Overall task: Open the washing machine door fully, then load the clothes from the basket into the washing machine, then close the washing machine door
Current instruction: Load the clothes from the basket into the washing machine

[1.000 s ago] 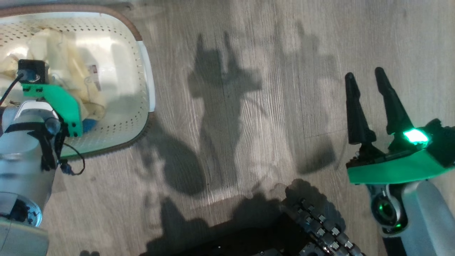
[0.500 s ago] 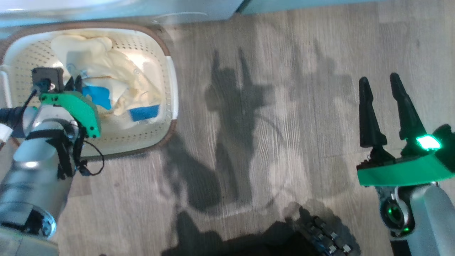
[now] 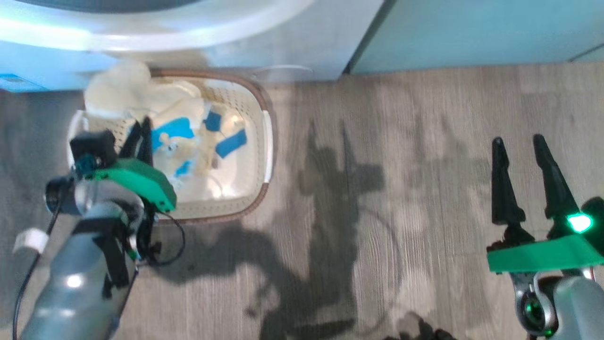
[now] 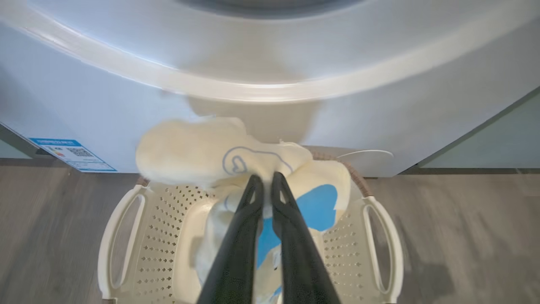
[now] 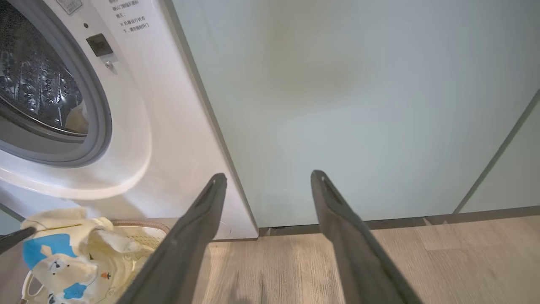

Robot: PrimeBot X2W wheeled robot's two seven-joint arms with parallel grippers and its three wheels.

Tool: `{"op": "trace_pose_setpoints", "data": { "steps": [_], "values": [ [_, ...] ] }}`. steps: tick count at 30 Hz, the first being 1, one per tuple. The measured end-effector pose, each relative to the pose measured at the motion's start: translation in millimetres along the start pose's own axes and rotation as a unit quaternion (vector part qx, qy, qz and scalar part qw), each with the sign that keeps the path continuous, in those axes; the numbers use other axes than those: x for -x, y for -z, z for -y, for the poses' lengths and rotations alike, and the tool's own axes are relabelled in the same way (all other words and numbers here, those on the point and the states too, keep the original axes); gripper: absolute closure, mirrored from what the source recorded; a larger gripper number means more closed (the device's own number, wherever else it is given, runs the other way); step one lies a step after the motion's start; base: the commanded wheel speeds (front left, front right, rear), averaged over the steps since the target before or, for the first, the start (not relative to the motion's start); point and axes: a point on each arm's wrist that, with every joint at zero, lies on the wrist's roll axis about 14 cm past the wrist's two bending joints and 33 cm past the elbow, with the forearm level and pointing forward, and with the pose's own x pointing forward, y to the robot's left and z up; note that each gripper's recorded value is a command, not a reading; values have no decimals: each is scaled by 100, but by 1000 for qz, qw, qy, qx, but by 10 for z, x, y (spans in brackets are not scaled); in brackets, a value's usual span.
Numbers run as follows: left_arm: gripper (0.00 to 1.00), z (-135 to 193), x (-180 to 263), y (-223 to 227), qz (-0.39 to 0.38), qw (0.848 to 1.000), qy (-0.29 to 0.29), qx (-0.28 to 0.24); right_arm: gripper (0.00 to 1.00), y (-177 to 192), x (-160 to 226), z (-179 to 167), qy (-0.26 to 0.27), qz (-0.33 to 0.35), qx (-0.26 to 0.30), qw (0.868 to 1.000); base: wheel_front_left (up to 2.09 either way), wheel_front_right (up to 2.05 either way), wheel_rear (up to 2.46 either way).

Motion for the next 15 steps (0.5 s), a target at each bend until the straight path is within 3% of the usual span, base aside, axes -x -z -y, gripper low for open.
{"op": "trace_pose_setpoints", "data": {
  "steps": [15],
  "values": [
    [100, -36, 1087, -949, 151, 988, -25, 6, 0, -329, 395, -247, -30, 38, 1, 999, 0, 0, 0]
  ]
}}
